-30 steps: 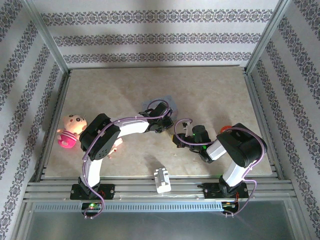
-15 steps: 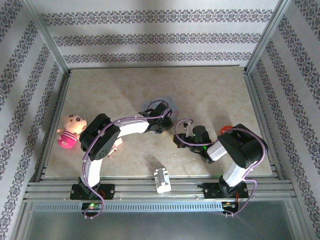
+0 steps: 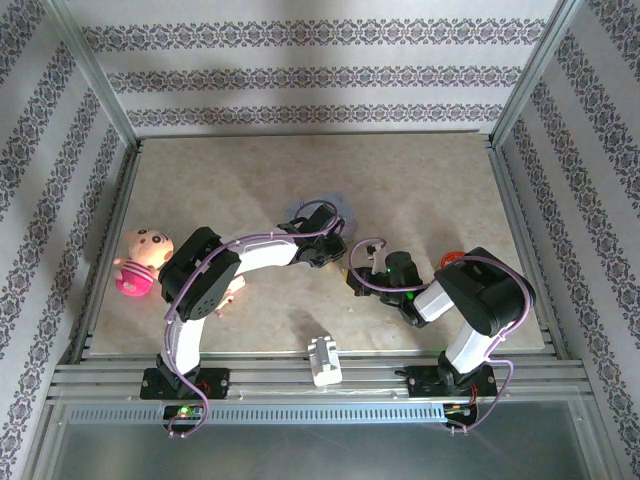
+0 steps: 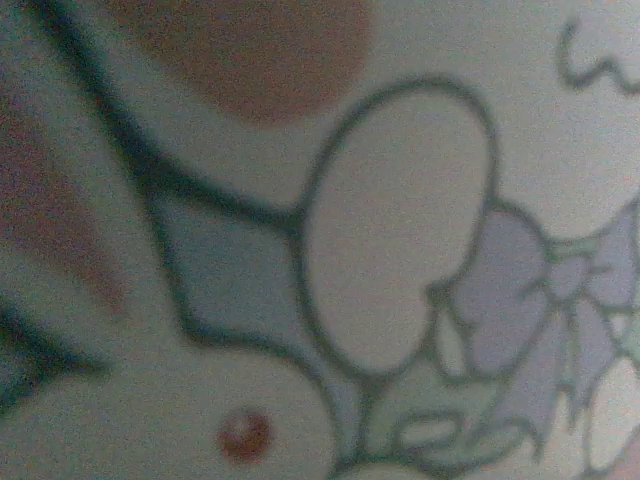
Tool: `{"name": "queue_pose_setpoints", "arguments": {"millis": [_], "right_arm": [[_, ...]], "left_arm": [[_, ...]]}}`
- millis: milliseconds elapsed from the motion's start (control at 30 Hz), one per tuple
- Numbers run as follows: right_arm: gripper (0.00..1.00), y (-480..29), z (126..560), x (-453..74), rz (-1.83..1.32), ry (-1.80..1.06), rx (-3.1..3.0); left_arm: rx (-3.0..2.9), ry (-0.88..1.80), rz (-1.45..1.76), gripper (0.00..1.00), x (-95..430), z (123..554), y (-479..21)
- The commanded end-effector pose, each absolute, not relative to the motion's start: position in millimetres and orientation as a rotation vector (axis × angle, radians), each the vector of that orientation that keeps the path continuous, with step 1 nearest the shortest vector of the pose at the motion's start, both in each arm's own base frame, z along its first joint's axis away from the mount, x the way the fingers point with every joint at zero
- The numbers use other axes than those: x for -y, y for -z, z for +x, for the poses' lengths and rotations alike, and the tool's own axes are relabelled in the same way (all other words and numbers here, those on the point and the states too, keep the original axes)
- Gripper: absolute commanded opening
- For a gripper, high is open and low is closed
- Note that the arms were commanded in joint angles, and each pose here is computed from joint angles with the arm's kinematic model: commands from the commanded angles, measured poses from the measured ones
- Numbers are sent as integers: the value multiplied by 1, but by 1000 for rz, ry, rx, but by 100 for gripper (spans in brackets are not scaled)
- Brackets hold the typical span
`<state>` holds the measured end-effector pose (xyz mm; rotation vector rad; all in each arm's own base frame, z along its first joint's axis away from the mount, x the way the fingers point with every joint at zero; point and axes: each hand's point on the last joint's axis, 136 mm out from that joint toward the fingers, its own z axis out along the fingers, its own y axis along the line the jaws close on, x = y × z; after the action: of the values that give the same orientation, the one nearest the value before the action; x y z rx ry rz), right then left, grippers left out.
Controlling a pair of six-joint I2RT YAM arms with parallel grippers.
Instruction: Unlock a padlock with a key
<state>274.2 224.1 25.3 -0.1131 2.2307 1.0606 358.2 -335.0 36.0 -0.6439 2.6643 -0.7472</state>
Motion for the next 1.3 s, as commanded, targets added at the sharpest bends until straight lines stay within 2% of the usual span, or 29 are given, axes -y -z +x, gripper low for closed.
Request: {"name": "queue_pose_setpoints", "arguments": {"millis": [0,633,967,1267], "right_arm": [[0,-15,281,-215,-95,-975,-2241],[0,-21,288,-224,-138,-963,-2195],[0,-55,293,-225,-109,-1030,-2105],[0,-54,272,-216,-187,-1164,-2151]], "left_arm": [[-2753,712,-732,7,328,346,-22],[-2798,679,-733,7,328,340,-11],[-2815,687,-768,4,324,333,-8],[-2802,720,-903,1,322,328,-12]]}}
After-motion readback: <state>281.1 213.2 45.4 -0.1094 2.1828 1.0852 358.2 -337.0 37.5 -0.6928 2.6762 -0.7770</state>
